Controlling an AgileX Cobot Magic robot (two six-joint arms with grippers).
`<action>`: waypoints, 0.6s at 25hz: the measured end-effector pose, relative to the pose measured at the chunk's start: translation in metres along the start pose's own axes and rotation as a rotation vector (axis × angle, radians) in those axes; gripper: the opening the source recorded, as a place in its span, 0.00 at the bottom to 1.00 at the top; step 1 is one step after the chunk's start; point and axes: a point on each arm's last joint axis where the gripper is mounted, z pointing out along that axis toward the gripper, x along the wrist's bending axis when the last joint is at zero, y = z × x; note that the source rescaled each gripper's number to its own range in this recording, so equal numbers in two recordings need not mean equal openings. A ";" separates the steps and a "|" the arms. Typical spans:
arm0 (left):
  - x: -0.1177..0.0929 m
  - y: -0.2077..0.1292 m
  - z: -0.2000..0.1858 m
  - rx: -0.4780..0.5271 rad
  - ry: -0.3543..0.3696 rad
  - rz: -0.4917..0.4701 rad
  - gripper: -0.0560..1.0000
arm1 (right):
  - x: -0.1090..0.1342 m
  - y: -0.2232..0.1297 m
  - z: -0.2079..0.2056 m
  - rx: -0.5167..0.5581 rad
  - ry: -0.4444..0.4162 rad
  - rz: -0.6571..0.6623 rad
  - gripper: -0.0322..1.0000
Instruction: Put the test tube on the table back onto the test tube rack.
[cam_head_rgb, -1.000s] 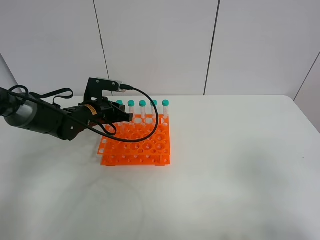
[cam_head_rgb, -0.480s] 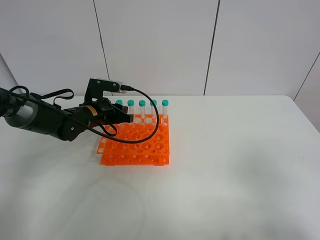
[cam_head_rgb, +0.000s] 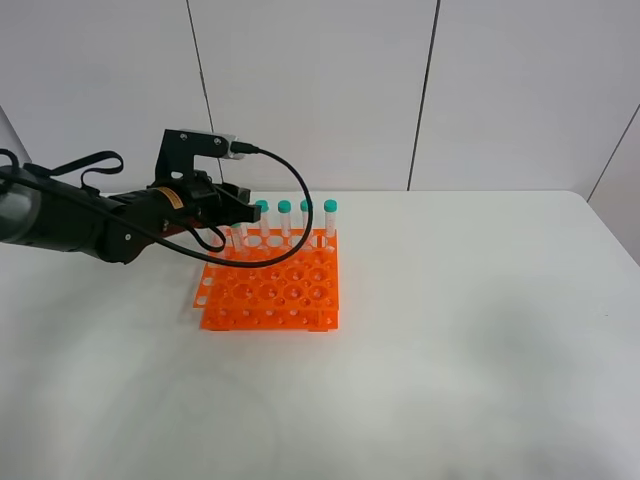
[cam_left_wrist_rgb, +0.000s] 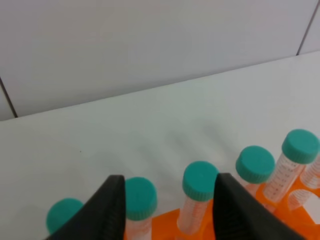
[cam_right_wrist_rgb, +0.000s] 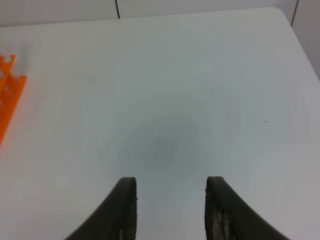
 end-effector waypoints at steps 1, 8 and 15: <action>0.000 0.004 -0.004 0.004 0.001 0.000 0.39 | 0.000 0.000 0.000 0.000 0.000 0.000 0.41; -0.001 0.047 -0.042 -0.024 0.005 0.000 0.39 | 0.000 0.000 0.000 0.000 0.000 0.000 0.41; 0.003 0.089 -0.096 -0.060 0.025 0.000 0.39 | 0.000 0.000 0.000 0.000 0.000 0.000 0.41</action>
